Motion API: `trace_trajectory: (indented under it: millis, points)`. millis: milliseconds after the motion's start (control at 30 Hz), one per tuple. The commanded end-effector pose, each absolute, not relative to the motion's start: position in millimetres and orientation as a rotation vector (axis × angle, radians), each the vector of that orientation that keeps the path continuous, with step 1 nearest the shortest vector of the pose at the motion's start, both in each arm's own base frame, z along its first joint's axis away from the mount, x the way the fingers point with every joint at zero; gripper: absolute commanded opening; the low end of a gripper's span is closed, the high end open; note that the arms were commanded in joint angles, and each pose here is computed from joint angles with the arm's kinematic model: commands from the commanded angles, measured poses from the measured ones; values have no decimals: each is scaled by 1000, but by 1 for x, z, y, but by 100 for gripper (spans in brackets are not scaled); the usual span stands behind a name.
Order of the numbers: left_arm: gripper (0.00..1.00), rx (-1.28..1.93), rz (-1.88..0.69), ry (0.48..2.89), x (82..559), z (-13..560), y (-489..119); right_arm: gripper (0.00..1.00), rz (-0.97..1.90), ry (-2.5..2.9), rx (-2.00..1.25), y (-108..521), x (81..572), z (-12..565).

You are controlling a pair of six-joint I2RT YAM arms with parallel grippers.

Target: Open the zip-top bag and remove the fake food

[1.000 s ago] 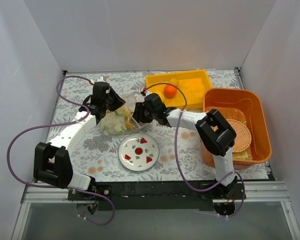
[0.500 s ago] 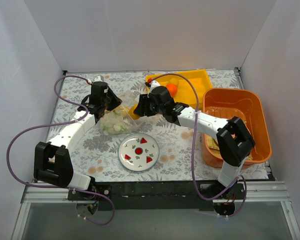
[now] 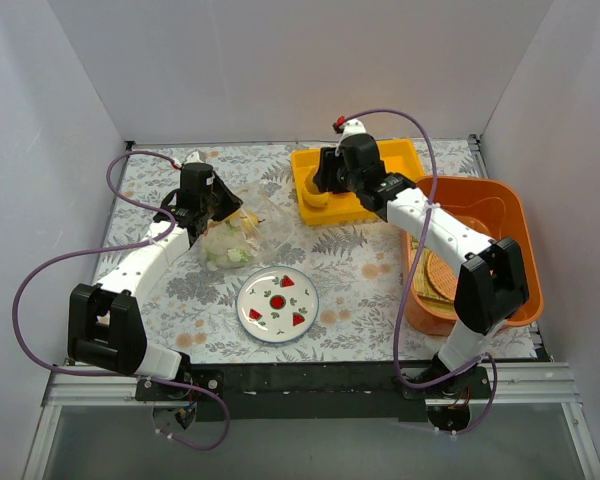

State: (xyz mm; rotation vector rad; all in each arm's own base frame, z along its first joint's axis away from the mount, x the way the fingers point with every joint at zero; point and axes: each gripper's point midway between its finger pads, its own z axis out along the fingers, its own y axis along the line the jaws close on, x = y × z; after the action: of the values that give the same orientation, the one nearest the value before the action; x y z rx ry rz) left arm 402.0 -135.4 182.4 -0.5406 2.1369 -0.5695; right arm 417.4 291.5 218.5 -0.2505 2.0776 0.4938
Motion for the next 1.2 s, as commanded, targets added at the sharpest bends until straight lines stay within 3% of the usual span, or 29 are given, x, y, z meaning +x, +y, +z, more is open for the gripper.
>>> trace_trajectory:
  millis: [0,300,367,433,600,767,833,900,1167]
  points:
    - [0,-512,-619,2109,400,199,-138,26,344,1997,-225,270,464,239]
    - [0,-488,-653,2118,398,205,-144,33,313,1970,-167,285,539,201]
    - [0,-486,-652,2120,397,206,-144,48,317,1980,-172,289,548,183]
    - [0,-474,-662,2123,397,208,-146,73,344,1989,-189,297,555,176]
    - [0,-471,-678,2129,397,207,-148,89,346,2016,-209,298,552,183]
    - [0,-469,-701,2130,397,208,-152,87,385,2022,-181,289,529,215]
    - [0,-468,-709,2122,397,212,-152,76,498,2017,-218,299,507,232]
    - [0,-467,-716,2115,398,215,-153,70,599,2076,-258,318,475,215]
    - [0,-464,-741,2107,395,221,-156,67,989,2099,-406,403,372,187]
